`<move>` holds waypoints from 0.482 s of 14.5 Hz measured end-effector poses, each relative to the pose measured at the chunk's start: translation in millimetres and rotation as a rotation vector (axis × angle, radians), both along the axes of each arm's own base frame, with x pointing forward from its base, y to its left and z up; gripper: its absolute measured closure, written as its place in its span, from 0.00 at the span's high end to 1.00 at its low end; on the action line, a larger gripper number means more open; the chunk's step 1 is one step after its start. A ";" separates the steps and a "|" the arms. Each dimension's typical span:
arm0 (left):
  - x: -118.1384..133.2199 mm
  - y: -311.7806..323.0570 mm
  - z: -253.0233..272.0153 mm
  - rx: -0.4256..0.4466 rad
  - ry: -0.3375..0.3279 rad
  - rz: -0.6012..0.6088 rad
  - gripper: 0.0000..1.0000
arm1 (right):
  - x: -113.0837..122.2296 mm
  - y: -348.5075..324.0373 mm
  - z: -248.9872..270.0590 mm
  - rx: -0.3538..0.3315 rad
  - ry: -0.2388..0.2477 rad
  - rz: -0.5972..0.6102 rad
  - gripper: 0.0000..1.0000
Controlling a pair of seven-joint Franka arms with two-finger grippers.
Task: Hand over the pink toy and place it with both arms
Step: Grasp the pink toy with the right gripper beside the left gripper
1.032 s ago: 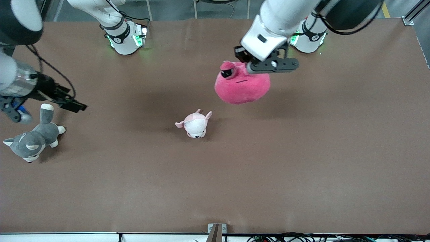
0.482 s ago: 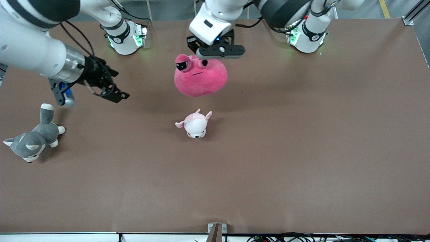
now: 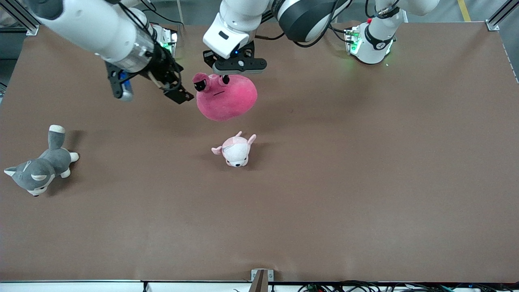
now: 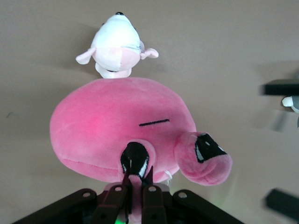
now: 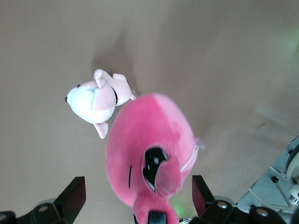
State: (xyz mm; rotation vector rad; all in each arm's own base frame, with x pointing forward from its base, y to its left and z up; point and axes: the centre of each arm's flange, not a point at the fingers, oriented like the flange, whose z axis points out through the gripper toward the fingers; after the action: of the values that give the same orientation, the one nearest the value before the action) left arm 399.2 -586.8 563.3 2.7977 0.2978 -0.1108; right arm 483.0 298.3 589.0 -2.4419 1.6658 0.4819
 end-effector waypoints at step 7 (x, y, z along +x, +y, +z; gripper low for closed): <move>3.9 -0.6 -2.7 -0.003 -0.001 0.006 0.09 | -13.9 9.3 -32.1 -0.024 0.040 0.005 0.96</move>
State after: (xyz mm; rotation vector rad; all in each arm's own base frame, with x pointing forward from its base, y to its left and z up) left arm 403.1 -587.4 560.6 2.7939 0.3057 -0.1077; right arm 469.1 307.5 556.8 -2.4701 1.6909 0.5173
